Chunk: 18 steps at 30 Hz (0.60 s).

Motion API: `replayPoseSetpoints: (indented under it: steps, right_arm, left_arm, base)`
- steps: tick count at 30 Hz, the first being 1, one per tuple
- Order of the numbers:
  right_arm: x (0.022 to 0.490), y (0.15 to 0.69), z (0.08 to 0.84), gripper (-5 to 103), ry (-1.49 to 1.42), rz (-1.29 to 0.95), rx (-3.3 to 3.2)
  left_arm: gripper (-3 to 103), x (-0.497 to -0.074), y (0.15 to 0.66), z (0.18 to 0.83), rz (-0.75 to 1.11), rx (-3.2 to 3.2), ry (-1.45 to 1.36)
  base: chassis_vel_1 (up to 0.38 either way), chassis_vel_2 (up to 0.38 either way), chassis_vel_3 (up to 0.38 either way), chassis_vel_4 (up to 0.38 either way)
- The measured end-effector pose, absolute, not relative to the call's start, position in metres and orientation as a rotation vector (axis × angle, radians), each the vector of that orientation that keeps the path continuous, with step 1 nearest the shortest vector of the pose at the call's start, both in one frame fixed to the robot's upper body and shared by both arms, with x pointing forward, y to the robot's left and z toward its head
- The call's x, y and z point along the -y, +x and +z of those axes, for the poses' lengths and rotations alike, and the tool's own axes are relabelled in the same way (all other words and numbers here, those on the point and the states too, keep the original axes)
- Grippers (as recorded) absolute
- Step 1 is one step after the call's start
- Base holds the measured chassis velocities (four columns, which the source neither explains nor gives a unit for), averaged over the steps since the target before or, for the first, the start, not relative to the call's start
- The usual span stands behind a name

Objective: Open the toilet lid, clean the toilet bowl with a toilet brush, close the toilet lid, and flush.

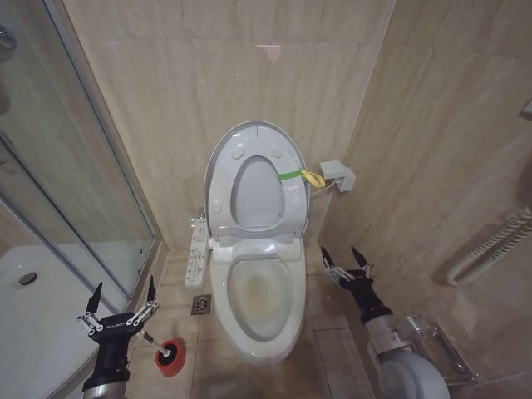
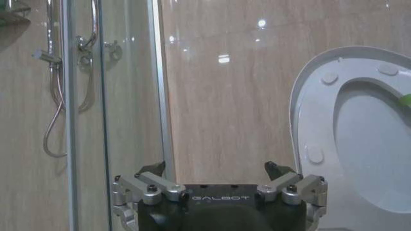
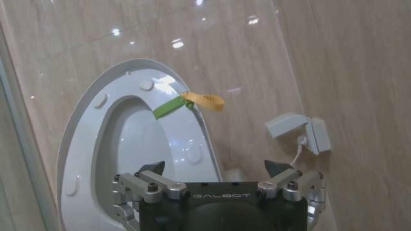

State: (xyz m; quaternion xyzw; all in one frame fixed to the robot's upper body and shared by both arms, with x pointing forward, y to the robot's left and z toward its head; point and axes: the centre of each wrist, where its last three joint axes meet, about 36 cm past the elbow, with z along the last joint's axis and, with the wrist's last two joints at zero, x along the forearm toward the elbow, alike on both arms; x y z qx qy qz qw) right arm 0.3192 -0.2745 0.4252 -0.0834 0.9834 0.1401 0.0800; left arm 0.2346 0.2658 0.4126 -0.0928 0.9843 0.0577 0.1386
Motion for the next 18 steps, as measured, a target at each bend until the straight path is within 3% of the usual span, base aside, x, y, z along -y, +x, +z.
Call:
replayPoseSetpoints:
  steps: [18]
  right_arm:
    - [0.288, 0.361, 0.433, 100, -0.192, 0.340, -2.911]
  left_arm:
    - [100, -0.266, 0.235, 0.413, 0.167, -2.846, -0.268]
  base:
    - [-0.037, 0.035, 0.035, -0.034]
